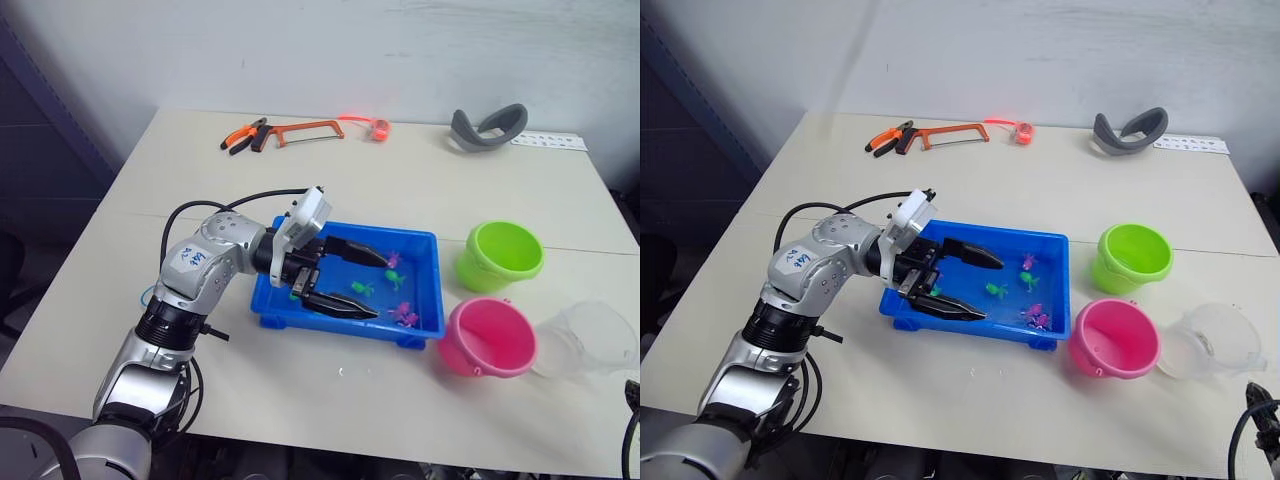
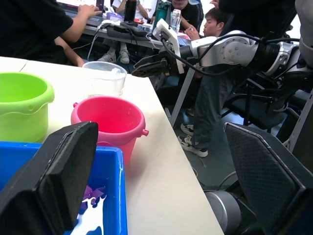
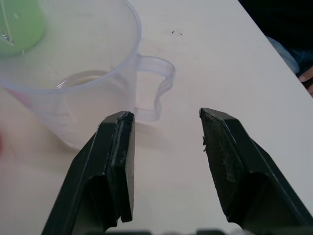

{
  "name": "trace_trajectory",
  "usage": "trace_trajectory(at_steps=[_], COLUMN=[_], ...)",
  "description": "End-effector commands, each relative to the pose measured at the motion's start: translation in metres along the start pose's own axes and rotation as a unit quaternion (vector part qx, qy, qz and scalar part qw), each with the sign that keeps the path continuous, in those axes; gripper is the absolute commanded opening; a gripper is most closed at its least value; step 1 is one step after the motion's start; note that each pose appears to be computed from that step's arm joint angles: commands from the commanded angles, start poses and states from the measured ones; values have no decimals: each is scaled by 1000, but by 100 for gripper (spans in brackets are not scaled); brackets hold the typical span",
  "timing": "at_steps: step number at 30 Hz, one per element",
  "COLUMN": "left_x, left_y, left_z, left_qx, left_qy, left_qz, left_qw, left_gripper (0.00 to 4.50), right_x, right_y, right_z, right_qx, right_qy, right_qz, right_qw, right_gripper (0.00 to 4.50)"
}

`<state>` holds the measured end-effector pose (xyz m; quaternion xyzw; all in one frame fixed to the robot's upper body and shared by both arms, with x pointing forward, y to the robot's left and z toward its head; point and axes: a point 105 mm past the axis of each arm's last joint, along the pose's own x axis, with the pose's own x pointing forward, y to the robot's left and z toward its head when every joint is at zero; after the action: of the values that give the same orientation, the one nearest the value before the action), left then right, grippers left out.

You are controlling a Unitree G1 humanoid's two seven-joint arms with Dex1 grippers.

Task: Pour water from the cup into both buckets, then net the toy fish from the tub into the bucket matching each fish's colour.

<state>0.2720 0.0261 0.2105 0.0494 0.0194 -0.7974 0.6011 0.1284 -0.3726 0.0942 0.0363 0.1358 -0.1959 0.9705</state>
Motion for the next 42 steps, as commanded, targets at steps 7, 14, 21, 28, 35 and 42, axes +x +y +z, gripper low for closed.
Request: trace_trajectory(at_steps=[7,14,21,28,35,42], left_x=[-1,-1,-2,-3,-4,-5], left_y=[-4,-3,-3,-2,-2,-2], left_z=[10,11,13,16,19,20], left_qx=[26,31,34,40,46,50], left_qy=[-4,-1,-1,0,-1,0], left_qz=[4,7,9,15,21,25], left_qw=[1000,1000,999,999,999,998], left_gripper=[450,450,450,450,450,450], right_x=[16,24,34,51,67,74], right_y=[5,5,1,-3,3,3], right_z=[7,8,9,4,2,4], right_qx=[-12,-25,-25,-24,-4,-9], right_qy=[-11,-14,-27,-31,-46,-62], right_qz=[17,12,-12,-22,1,9], right_qw=[1000,1000,999,999,999,998], right_gripper=[217,217,217,217,217,217])
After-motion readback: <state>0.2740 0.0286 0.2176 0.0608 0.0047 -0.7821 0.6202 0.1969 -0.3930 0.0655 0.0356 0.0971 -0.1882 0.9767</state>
